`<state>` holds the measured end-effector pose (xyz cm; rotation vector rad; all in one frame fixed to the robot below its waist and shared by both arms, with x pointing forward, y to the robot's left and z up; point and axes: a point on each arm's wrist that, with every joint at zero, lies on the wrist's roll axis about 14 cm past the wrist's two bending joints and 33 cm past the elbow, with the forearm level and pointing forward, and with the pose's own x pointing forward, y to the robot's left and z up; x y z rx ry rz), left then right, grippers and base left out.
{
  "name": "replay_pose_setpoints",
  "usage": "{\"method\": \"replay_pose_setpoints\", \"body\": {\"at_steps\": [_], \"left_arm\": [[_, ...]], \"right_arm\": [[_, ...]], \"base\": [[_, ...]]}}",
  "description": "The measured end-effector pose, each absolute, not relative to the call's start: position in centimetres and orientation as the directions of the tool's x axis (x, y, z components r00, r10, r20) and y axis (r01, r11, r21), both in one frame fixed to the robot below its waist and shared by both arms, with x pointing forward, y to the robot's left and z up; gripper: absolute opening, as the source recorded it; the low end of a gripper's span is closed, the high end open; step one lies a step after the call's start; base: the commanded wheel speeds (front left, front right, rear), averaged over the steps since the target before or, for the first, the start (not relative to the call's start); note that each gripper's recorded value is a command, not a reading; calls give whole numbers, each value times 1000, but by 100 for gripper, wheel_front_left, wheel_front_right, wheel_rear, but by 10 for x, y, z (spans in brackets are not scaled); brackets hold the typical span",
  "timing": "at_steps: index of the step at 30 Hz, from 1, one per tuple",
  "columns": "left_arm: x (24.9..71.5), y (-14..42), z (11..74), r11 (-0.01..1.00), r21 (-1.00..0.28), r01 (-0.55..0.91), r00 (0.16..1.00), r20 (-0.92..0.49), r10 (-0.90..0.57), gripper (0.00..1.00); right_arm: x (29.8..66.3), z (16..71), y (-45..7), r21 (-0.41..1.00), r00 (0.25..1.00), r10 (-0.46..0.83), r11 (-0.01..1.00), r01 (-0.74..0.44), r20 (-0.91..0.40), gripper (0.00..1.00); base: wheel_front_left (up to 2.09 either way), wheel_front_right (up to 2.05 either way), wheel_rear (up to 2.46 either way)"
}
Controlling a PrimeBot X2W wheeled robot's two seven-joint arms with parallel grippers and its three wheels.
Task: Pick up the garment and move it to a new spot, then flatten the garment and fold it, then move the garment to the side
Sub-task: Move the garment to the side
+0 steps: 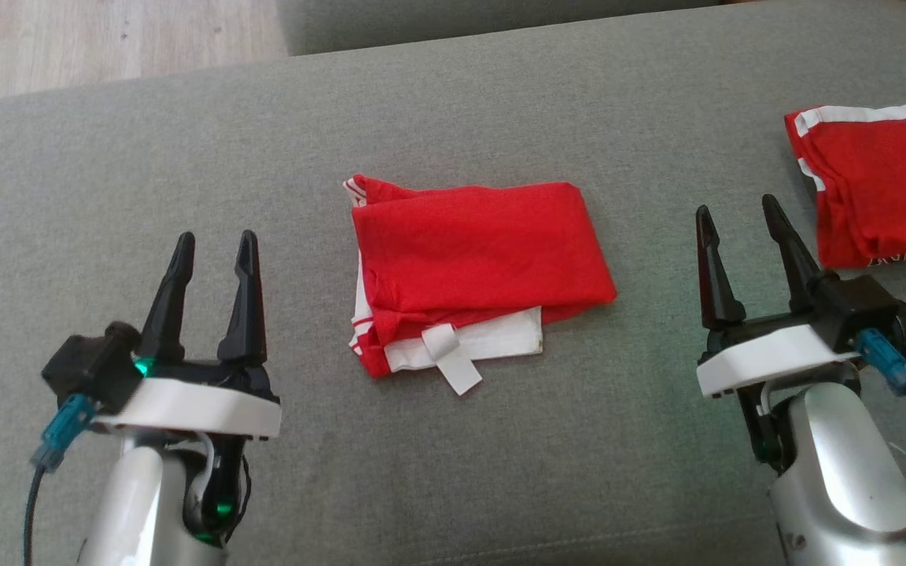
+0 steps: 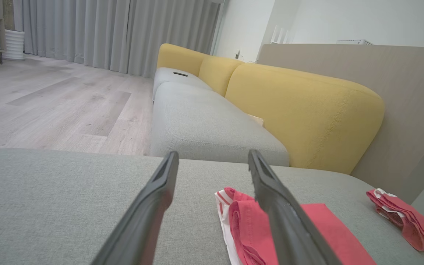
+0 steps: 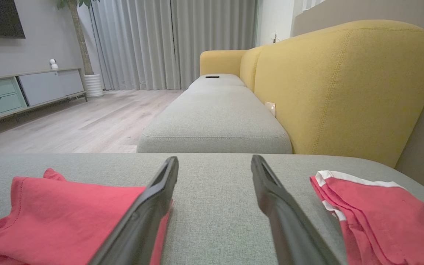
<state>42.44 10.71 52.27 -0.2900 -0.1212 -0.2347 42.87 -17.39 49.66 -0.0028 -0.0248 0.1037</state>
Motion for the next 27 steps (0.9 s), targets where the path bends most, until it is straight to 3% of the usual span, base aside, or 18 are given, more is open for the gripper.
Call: {"method": "replay_pose_setpoints", "body": {"at_steps": [15, 27], "left_arm": [[424, 114, 516, 939, -261, 225, 972, 132, -196, 100], [431, 112, 498, 939, -262, 222, 975, 85, -207, 100]], "right_arm": [[432, 483, -170, 6, 994, 109, 994, -109, -12, 100], [447, 431, -146, 32, 966, 174, 985, -171, -190, 100]], "base": [[0, 0, 0], [0, 0, 0]]}}
